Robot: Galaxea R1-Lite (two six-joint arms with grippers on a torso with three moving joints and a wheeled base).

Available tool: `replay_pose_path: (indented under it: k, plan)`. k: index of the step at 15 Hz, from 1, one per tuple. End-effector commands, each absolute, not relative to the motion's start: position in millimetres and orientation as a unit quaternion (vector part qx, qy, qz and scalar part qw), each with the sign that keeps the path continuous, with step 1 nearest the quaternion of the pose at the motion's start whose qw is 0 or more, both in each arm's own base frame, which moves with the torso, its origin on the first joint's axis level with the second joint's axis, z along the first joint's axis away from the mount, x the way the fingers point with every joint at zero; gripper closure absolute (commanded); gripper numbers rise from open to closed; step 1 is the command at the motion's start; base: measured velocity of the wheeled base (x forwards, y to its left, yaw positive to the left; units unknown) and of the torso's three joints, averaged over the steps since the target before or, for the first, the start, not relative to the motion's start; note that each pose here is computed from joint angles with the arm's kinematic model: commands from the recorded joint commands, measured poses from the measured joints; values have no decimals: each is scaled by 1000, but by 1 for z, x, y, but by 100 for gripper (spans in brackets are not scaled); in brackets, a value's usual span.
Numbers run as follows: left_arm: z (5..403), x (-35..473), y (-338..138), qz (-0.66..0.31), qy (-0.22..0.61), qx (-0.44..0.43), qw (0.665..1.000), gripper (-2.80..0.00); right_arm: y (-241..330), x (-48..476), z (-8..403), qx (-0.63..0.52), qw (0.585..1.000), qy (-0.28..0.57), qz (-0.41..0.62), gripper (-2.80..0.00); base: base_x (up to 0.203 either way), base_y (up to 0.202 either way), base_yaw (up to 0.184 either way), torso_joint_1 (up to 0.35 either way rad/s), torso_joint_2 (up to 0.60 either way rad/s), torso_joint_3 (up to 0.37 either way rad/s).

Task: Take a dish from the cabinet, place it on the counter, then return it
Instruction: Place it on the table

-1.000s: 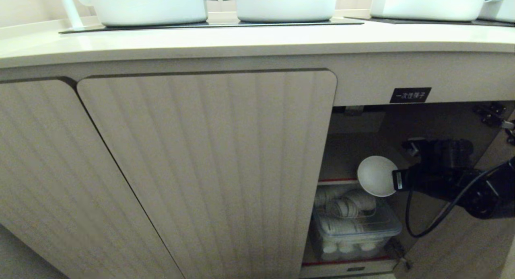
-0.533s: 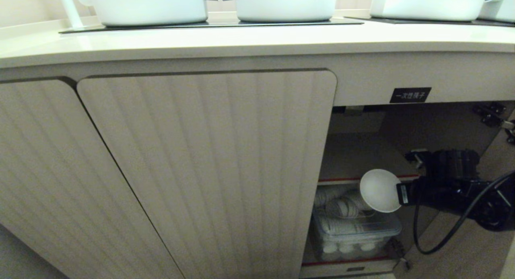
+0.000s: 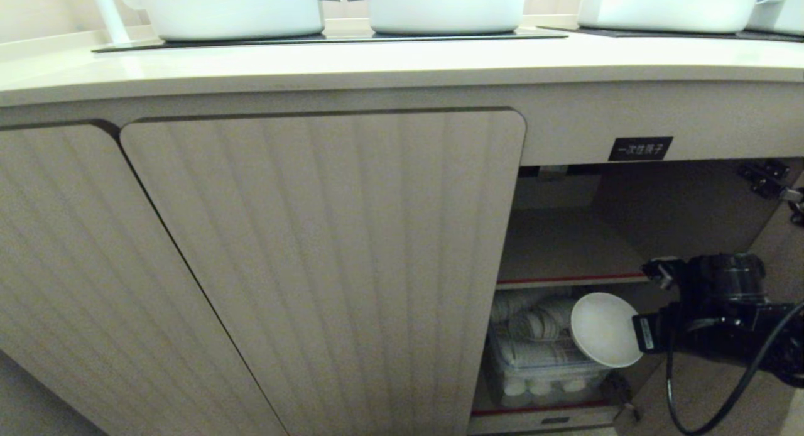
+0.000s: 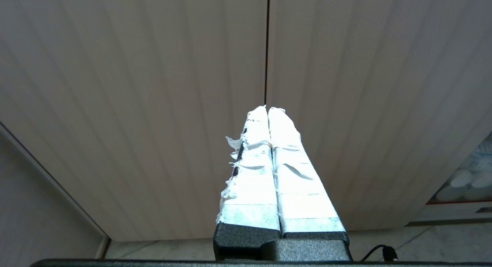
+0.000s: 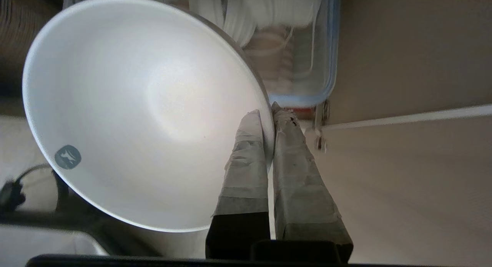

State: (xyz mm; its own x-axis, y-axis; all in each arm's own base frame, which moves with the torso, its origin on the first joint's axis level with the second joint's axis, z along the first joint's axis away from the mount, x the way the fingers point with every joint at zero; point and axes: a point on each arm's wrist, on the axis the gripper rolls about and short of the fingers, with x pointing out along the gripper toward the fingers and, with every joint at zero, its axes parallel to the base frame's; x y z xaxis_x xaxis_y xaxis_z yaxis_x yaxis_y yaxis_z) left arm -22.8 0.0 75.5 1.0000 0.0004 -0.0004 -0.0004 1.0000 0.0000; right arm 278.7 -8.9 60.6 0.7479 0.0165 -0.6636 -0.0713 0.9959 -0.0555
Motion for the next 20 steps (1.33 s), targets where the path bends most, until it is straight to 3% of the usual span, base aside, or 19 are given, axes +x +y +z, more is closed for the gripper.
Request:
replay_pose_path:
  k: [1,20]
  plan:
    - [75,-23,0,0,0,0,1000,0,-8,269,63,-37,934,353,31,0,0,0,0,0,0,0]
    - [75,-23,0,0,0,0,1000,0,10,194,86,-8,896,436,87,0,0,0,0,0,0,0]
